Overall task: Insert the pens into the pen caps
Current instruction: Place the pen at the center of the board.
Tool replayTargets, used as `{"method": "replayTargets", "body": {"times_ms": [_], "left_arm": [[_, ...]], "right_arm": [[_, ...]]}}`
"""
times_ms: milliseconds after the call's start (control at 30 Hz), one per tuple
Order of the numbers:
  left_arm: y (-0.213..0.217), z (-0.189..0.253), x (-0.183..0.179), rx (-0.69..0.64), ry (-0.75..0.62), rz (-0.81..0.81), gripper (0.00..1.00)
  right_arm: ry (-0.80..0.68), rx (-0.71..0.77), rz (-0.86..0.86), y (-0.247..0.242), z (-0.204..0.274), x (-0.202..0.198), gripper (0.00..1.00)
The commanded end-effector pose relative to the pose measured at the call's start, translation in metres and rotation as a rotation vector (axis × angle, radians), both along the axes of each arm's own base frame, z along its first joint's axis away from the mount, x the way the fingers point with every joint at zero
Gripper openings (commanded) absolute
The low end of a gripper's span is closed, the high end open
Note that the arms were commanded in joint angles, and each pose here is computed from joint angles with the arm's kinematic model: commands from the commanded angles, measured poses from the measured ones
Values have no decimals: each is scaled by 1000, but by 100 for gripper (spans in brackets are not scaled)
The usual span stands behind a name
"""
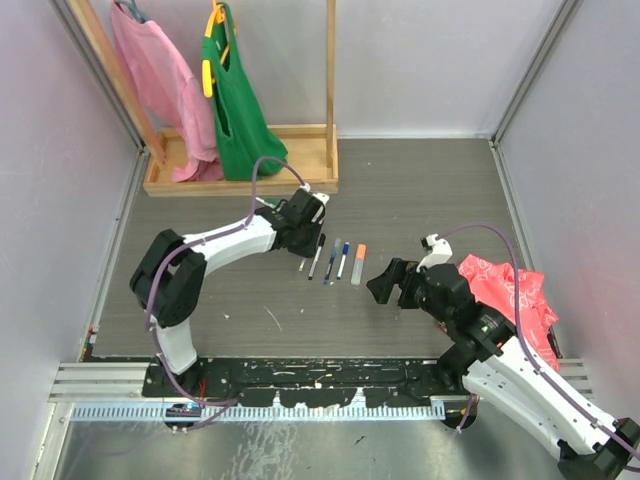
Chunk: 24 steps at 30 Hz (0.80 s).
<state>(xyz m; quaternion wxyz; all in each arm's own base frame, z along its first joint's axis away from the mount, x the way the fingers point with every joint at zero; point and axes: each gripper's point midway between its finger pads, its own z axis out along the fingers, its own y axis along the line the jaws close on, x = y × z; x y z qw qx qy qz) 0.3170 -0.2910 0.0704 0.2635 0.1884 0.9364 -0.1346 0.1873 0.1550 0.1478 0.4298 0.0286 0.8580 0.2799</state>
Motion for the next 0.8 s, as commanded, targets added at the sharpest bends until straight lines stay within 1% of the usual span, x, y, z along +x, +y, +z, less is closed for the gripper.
{"method": "replayTargets", "body": {"times_ms": [0,467,633,767], "left_arm": [[-1,4,18,24,-37,1,0],[19,-32,34,79,35,58,1],[19,-39,33,92,55,65,8],[20,-43,31,96,67,73,17]], "right_arm": [[20,19,-17,-4,-1,-7,99],[49,10,-5,-2,-6,-9,99],[57,13,0,0,-9,-8,99],[65,17,10,4,-10,-7,99]]}}
